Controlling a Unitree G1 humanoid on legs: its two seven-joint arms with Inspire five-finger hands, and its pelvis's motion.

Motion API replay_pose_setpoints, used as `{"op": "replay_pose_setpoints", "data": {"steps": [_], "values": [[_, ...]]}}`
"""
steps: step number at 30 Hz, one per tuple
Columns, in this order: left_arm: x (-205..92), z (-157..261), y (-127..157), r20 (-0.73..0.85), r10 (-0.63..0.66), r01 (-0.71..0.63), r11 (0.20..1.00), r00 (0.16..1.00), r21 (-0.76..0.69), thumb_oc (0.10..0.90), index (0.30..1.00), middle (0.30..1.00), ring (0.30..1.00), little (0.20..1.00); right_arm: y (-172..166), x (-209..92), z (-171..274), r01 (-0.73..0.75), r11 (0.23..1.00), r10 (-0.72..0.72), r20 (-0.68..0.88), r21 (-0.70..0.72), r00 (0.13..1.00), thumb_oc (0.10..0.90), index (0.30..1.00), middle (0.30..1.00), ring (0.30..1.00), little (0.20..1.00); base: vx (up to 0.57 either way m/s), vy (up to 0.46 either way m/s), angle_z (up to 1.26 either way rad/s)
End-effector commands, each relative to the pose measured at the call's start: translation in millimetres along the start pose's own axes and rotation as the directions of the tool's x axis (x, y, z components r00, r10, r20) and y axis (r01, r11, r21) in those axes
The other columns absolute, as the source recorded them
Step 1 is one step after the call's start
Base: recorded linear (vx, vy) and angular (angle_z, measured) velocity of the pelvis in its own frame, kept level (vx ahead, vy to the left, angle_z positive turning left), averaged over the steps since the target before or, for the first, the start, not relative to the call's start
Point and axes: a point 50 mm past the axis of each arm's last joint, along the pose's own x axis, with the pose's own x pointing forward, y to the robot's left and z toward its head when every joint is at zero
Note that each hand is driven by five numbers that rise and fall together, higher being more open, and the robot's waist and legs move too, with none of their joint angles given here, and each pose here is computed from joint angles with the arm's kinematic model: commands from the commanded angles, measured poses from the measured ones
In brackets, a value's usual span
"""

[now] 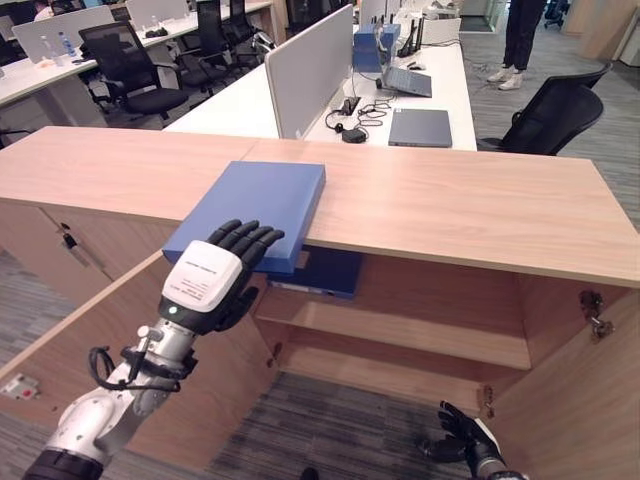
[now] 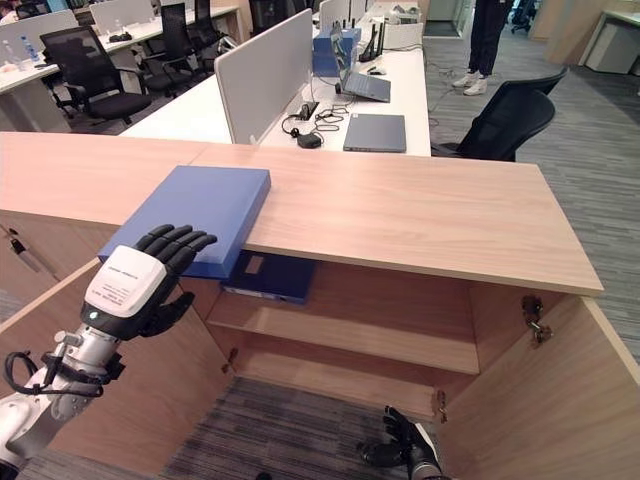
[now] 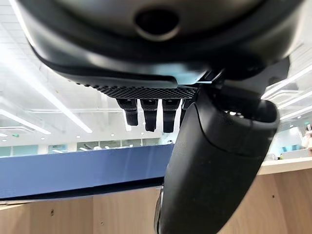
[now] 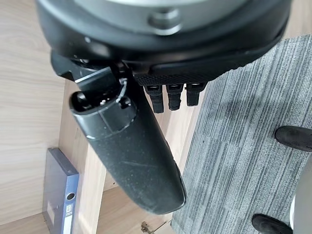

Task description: Put the empty folder in the office cabinet

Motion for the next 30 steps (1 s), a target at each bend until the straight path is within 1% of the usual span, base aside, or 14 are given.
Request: {"op": "replay_pose_setpoints", "data": {"steps": [1,6,10,11,13,14,22,30], "values": [[46,-11,44,0.045,0.231,-0.235,0.968,0.972,0.088,0.800,0.900,0.900,0.900,0.900,-8,13,51,0.004,1.000,-0.004,0.211,-0.002,0.978,0.800,0.900,0.900,0.900,0.900,-0.01,0.013,-0.04],[48,-16,38,0.017,0.215,-0.215,0.972,0.977,0.092,0.800,0.900,0.900,0.900,0.900,-8,13,54,0.005,1.000,-0.005,0.222,0.001,0.975,0.800,0.900,0.900,0.900,0.900,0.01,0.013,-0.05],[50,-20,35,0.008,0.198,-0.198,0.973,0.980,0.122,0.800,0.900,0.900,0.900,0.900,-9,13,53,0.003,1.000,-0.002,0.222,-0.006,0.975,0.800,0.900,0.900,0.900,0.900,0.01,0.006,-0.02],[52,-22,35,0.019,0.189,-0.190,0.970,0.982,0.152,0.800,0.900,0.900,0.900,0.900,-9,13,54,0.001,1.000,0.001,0.224,-0.012,0.975,0.800,0.900,0.900,0.900,0.900,-0.04,0.017,-0.02],[53,-22,35,0.021,0.190,-0.191,0.970,0.982,0.153,0.800,0.900,0.900,0.900,0.900,-9,13,55,0.002,1.000,0.000,0.225,-0.010,0.974,0.800,0.900,0.900,0.900,0.900,-0.04,0.014,-0.01],[54,-23,35,0.030,0.176,-0.179,0.967,0.984,0.180,0.800,0.900,0.900,0.900,0.900,-10,13,55,0.003,1.000,0.001,0.226,-0.013,0.974,0.800,0.900,0.900,0.900,0.900,0.00,0.000,0.00],[59,-27,39,0.052,0.170,-0.178,0.955,0.984,0.236,0.800,0.900,0.900,0.900,0.900,-9,13,52,-0.004,1.000,0.008,0.214,-0.020,0.977,0.800,0.900,0.900,0.900,0.900,0.00,0.010,-0.04],[68,-26,48,0.082,0.194,-0.210,0.938,0.977,0.275,0.800,0.900,0.900,0.900,0.900,-10,13,50,-0.005,1.000,0.011,0.202,-0.026,0.979,0.800,0.900,0.900,0.900,0.900,0.01,0.002,0.00]]}}
